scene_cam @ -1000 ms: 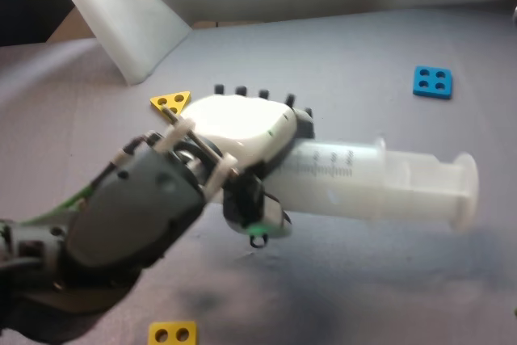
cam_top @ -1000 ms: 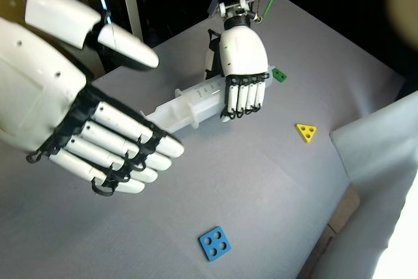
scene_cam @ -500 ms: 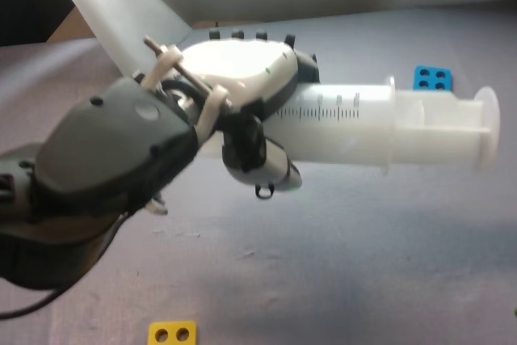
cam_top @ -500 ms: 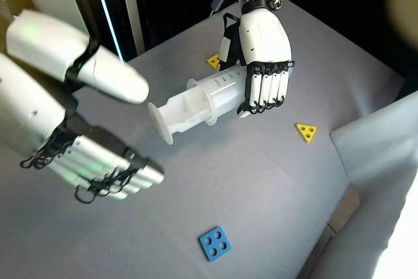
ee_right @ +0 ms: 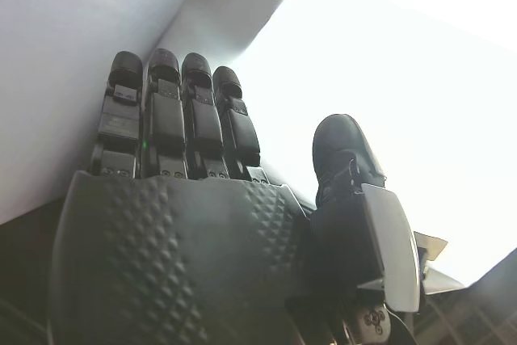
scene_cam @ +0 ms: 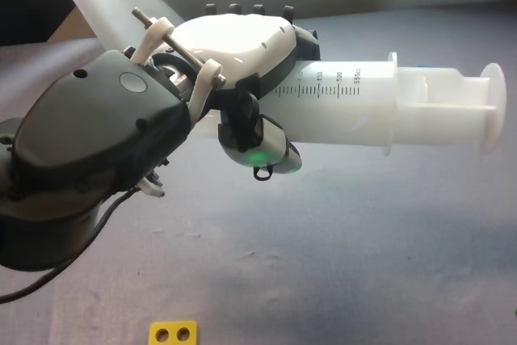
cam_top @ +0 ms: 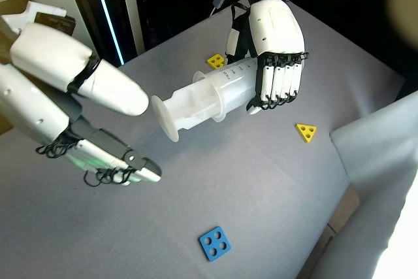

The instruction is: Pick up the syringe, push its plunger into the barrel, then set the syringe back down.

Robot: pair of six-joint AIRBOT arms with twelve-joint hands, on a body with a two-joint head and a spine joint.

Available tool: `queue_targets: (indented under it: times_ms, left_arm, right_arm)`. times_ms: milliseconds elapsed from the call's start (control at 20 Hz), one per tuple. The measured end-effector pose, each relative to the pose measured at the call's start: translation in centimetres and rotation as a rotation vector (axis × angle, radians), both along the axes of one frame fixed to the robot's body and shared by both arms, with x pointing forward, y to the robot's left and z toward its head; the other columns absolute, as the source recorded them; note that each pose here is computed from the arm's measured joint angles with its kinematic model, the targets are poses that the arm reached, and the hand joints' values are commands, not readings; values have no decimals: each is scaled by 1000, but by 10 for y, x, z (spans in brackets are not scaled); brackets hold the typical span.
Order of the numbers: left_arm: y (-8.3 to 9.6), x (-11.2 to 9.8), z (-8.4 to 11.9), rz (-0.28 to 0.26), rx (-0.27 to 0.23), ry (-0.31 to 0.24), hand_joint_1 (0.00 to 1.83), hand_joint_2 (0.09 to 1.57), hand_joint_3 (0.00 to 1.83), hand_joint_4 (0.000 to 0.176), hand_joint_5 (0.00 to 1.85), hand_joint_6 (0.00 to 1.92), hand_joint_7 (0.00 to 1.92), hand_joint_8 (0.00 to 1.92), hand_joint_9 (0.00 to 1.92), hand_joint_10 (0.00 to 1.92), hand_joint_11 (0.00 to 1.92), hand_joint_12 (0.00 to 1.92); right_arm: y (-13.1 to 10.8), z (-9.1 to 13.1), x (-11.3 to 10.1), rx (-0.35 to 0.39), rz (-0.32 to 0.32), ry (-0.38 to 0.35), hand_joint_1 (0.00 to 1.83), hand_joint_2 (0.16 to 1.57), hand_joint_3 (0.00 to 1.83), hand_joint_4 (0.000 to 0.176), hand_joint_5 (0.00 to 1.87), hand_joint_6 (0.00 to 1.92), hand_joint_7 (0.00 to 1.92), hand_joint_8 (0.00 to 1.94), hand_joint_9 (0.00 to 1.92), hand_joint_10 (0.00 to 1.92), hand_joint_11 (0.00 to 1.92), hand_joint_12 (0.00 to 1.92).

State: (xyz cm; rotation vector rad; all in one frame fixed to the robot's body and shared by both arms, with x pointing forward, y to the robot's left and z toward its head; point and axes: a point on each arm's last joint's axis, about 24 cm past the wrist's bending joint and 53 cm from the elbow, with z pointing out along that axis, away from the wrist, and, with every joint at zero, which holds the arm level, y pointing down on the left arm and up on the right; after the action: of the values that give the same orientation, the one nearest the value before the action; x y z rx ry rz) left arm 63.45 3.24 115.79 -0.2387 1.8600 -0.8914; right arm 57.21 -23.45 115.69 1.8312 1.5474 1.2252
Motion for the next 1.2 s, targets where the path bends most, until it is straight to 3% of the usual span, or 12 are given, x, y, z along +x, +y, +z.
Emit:
queue_targets:
  times_ms: [350,800,1200]
  left_arm:
    - [0,0,0,-2,5,1,1322,1271,0,0,658,1350,661,1558,647,1622,462,1573]
    - [2,1,-1,7,12,-1,1321,1270,0,0,661,1357,664,1544,645,1621,462,1578]
    - [10,5,0,31,23,-10,1324,1264,0,0,677,1337,671,1534,653,1609,462,1566]
  right_arm:
    - [48,15,-9,41,98,-37,0,1330,0,0,177,6,164,4,128,8,0,162]
    - [59,11,-11,17,106,-27,0,1305,0,0,177,2,167,1,128,3,0,134]
    - [72,6,0,2,124,-23,0,1314,0,0,174,0,169,2,126,3,0,130]
